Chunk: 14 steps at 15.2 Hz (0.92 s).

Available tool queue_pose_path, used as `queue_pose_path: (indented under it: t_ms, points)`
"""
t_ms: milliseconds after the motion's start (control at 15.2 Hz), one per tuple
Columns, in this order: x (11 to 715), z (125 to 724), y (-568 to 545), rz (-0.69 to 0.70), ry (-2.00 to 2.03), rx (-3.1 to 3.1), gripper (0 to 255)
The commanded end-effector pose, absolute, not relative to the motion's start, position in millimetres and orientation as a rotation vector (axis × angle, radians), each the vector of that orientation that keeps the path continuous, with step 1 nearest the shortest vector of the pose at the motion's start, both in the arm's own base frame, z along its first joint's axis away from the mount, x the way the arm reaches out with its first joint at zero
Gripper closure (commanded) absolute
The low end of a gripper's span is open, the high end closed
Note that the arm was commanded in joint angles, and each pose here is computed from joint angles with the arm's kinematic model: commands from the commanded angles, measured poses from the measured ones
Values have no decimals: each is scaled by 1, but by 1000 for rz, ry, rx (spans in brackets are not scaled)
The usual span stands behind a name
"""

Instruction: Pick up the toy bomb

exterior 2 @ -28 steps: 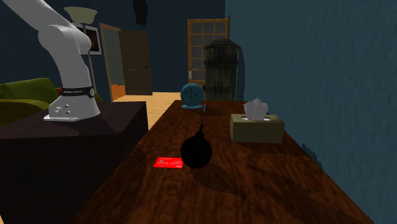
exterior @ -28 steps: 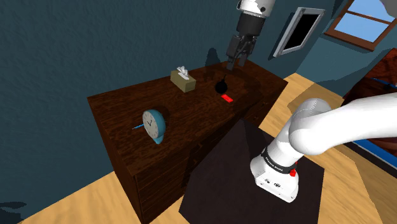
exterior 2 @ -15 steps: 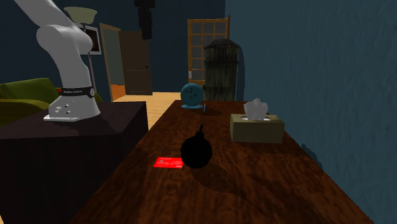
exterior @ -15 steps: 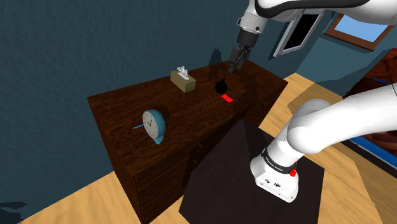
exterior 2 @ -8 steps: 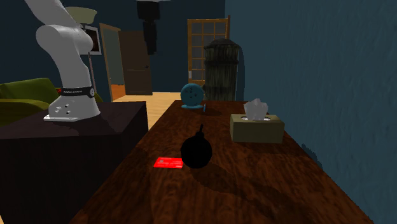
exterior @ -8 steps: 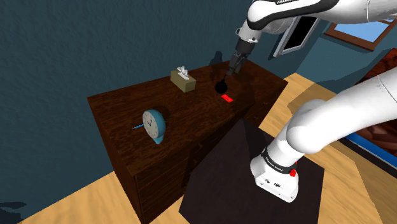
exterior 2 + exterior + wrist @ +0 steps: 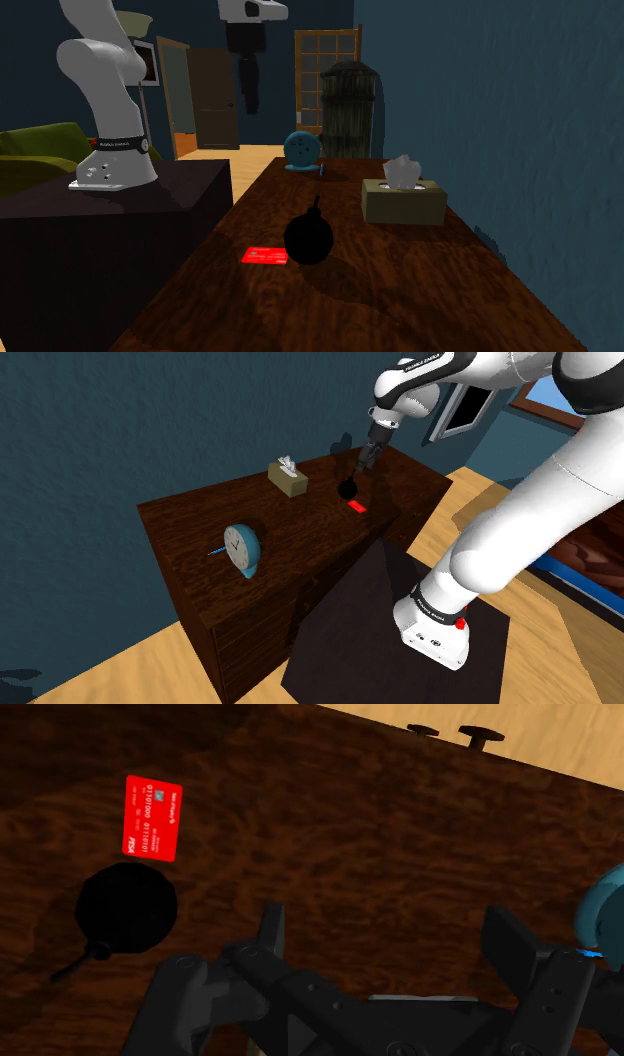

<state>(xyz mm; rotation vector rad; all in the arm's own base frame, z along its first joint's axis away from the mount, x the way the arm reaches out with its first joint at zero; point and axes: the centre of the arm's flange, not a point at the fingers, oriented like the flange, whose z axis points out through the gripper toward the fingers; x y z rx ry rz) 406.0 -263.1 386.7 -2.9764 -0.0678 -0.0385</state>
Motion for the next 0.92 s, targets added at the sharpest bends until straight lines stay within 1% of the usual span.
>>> queue_pose_path:
  t_ms: [0, 858]
  points:
    - [415, 373, -285, -51, -80, -2975, 0]
    - [476, 285, -420, -122, -138, -2952, 0]
